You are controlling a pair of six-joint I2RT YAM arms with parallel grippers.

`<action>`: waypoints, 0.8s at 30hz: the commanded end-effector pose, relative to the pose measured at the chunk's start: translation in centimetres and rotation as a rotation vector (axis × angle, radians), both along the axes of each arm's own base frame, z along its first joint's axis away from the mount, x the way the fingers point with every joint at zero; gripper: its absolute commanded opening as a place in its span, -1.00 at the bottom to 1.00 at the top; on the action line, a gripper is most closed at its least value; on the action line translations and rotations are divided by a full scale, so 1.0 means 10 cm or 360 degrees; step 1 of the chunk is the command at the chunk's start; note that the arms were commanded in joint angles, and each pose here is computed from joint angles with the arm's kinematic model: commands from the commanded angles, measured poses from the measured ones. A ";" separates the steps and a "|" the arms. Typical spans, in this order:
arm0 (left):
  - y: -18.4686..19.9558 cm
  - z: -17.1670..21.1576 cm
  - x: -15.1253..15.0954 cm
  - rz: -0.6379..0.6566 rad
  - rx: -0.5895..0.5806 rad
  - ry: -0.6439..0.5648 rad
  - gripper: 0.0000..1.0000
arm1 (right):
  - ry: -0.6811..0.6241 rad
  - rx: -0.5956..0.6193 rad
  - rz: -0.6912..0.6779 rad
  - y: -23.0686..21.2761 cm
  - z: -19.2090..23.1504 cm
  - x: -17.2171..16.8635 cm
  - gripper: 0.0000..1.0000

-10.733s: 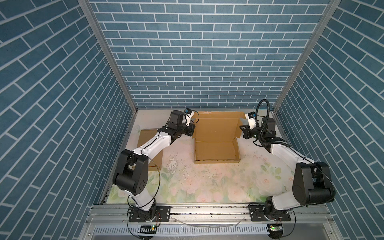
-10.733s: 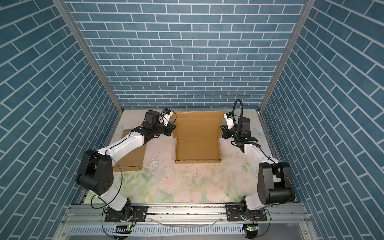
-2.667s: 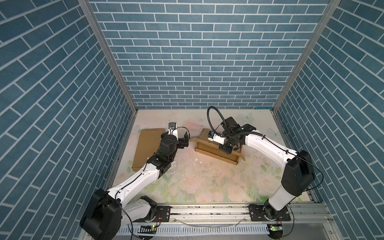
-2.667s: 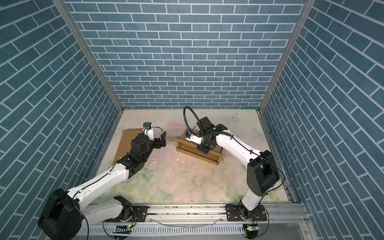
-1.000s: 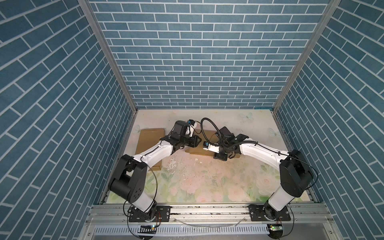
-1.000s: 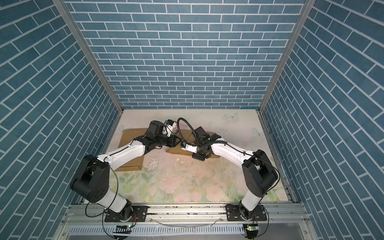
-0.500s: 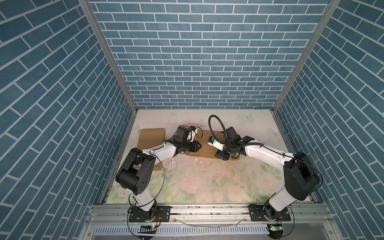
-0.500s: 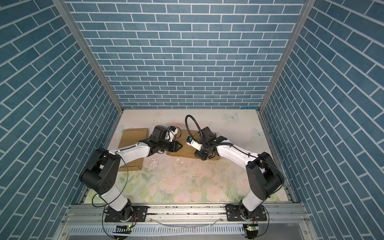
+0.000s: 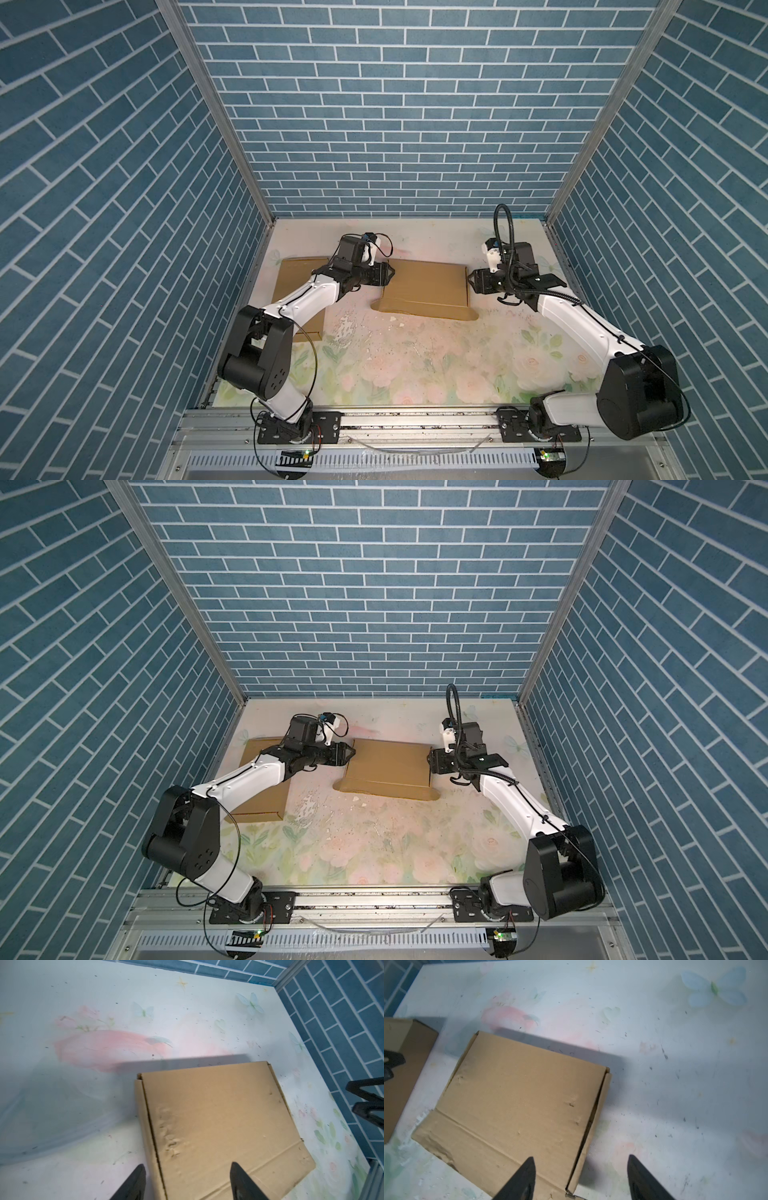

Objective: Fold the paper box

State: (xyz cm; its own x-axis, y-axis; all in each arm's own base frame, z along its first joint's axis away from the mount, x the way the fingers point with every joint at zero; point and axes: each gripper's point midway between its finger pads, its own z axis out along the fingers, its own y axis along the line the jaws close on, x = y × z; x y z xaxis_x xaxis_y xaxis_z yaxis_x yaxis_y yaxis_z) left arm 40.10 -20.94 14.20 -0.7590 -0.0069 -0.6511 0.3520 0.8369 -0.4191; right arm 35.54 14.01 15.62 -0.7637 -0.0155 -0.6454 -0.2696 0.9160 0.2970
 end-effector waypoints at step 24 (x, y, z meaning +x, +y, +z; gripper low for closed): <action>0.11 -1.28 0.07 0.0066 -0.0290 0.0617 -0.37 | 0.0623 0.0673 -0.0107 0.10 -0.74 -0.27 0.94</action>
